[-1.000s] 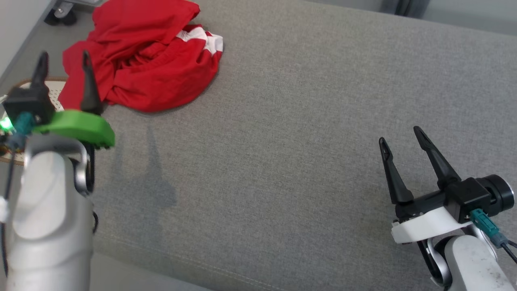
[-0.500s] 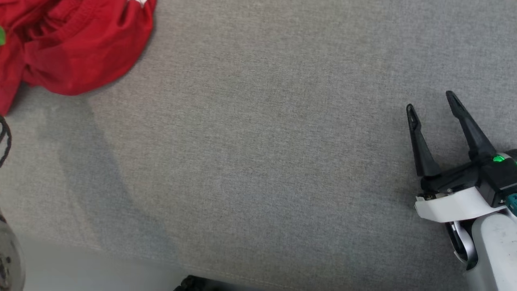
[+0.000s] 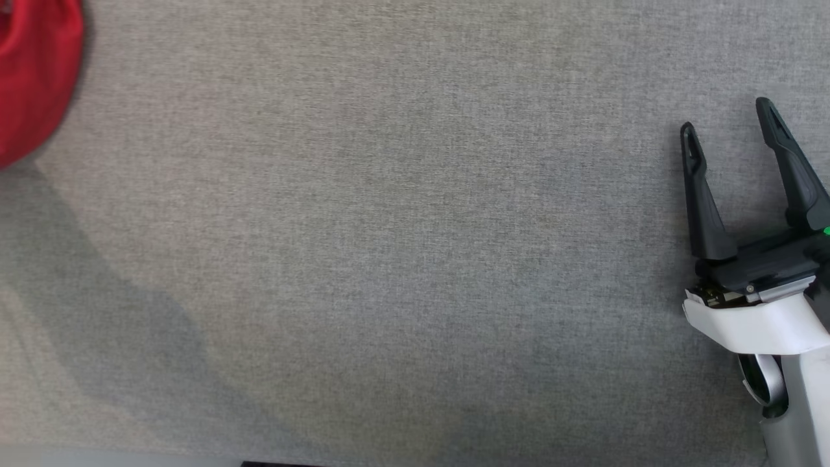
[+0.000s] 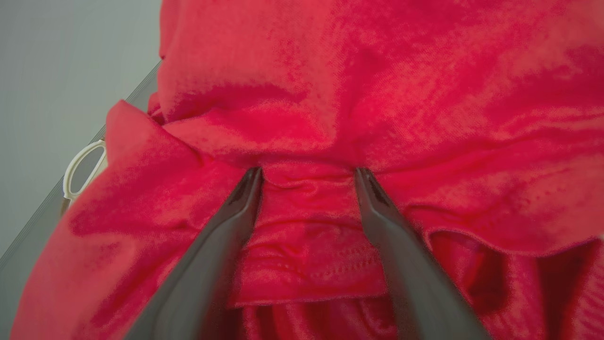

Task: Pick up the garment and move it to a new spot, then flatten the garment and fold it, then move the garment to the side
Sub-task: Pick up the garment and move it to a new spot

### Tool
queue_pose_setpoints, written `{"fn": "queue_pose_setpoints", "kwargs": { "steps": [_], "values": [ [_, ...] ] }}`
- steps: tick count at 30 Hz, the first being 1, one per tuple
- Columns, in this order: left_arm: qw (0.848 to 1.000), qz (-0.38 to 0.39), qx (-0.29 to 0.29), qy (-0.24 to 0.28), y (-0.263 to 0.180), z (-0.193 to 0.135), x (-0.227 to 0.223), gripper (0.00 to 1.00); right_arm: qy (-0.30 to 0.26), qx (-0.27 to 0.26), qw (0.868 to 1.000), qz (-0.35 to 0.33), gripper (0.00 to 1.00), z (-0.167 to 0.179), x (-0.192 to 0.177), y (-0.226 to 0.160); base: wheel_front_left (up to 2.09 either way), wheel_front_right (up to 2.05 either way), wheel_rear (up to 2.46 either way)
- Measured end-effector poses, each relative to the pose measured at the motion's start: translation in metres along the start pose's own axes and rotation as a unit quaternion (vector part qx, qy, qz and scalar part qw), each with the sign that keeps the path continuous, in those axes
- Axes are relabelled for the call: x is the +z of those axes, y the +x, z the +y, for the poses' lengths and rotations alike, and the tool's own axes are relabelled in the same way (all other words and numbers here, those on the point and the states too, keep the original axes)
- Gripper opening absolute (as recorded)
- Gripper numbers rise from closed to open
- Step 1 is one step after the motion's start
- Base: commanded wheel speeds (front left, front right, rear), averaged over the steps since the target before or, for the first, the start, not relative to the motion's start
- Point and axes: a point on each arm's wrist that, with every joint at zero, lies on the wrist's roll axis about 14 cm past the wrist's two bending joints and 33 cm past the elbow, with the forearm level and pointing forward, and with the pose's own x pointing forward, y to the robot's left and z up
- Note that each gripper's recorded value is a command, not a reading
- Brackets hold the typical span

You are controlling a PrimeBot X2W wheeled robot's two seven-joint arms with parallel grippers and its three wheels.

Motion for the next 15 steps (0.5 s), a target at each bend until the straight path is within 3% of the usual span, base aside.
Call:
{"fn": "queue_pose_setpoints", "kwargs": {
  "steps": [1,2,8,15],
  "values": [
    [1.000,-0.010,0.004,0.004,0.003,0.001,0.001,0.93,-0.001,-0.003,1.000,0.002,1.00,-0.002,-0.002,-0.001,0.00,0.00,0.00],
    [1.000,-0.020,0.006,0.007,0.006,0.001,0.003,0.00,-0.002,-0.005,1.000,0.003,1.00,-0.004,-0.003,-0.001,0.00,0.00,0.00],
    [0.992,-0.117,0.003,0.043,0.006,-0.005,0.032,0.00,-0.001,-0.010,1.000,0.004,1.00,-0.006,-0.004,-0.002,0.00,0.00,0.00],
    [0.971,-0.228,-0.014,0.065,-0.028,-0.002,0.101,0.00,0.007,-0.007,1.000,0.000,1.00,0.002,0.007,-0.001,0.00,0.00,0.00]
  ]
}}
